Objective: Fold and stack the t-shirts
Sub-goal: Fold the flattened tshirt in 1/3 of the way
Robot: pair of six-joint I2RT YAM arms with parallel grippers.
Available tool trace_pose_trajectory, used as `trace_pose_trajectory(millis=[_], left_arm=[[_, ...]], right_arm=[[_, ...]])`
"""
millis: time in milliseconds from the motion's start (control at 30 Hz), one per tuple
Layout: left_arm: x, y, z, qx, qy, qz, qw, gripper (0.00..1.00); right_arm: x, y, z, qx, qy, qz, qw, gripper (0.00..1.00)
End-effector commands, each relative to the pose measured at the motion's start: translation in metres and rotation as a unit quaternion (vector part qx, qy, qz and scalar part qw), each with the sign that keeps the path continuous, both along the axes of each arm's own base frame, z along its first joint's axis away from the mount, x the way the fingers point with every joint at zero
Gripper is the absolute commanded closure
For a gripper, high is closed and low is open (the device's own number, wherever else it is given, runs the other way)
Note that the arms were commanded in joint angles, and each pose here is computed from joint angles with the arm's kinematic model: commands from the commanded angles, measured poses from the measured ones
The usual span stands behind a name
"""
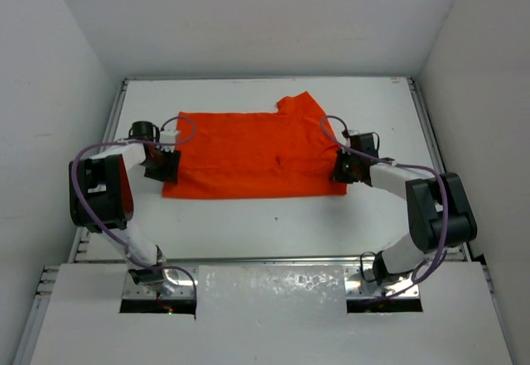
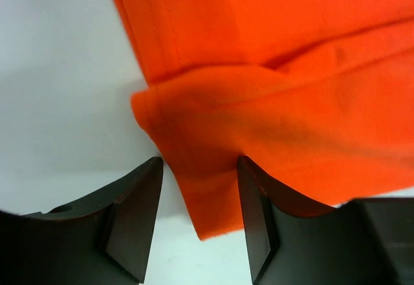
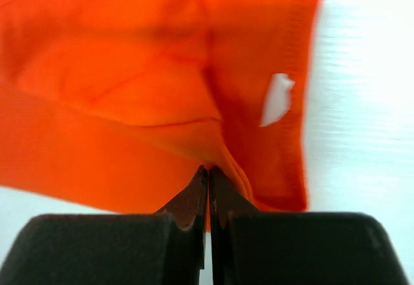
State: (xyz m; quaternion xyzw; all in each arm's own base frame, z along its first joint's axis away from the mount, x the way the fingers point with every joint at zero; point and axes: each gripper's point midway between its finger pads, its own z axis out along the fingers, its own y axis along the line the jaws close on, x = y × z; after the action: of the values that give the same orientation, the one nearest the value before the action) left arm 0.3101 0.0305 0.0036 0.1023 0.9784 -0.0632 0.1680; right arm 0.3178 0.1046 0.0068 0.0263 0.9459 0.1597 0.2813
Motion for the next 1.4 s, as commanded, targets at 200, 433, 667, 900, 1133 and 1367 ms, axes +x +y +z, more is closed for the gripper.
trace_pose_trajectory(millis=[200, 433, 667, 900, 1133, 1367], left_arm=[[-0.006, 0.007, -0.024, 0.022, 0.013, 0.0, 1.0, 0.52], [-0.004, 0.007, -0.016, 0.023, 0.006, -0.007, 1.0, 0.52], [0.034, -0.006, 0.058, -0.049, -0.086, -0.01, 0.995, 0.44], [0.028, -0.006, 0.09, -0.045, -0.088, 0.0, 0.995, 0.39], [0.003, 0.006, 0.035, -0.014, -0.016, 0.01, 1.0, 0.39], [0.01, 0.0, 0.005, -0.042, 0.007, 0.019, 0.999, 0.39]], right_arm=[[-0.013, -0.04, -0.038, -0.035, 0.057, -0.038, 0.997, 1.0], [0.009, -0.056, -0.014, -0.065, 0.035, -0.045, 0.996, 1.0], [0.023, -0.053, 0.053, -0.063, -0.004, -0.025, 0.998, 0.5], [-0.015, -0.06, 0.051, -0.074, 0.044, -0.038, 0.996, 0.42], [-0.018, -0.056, 0.028, -0.05, 0.078, -0.055, 0.994, 0.33], [0.003, -0.049, -0.013, -0.012, 0.104, -0.064, 0.992, 0.52]])
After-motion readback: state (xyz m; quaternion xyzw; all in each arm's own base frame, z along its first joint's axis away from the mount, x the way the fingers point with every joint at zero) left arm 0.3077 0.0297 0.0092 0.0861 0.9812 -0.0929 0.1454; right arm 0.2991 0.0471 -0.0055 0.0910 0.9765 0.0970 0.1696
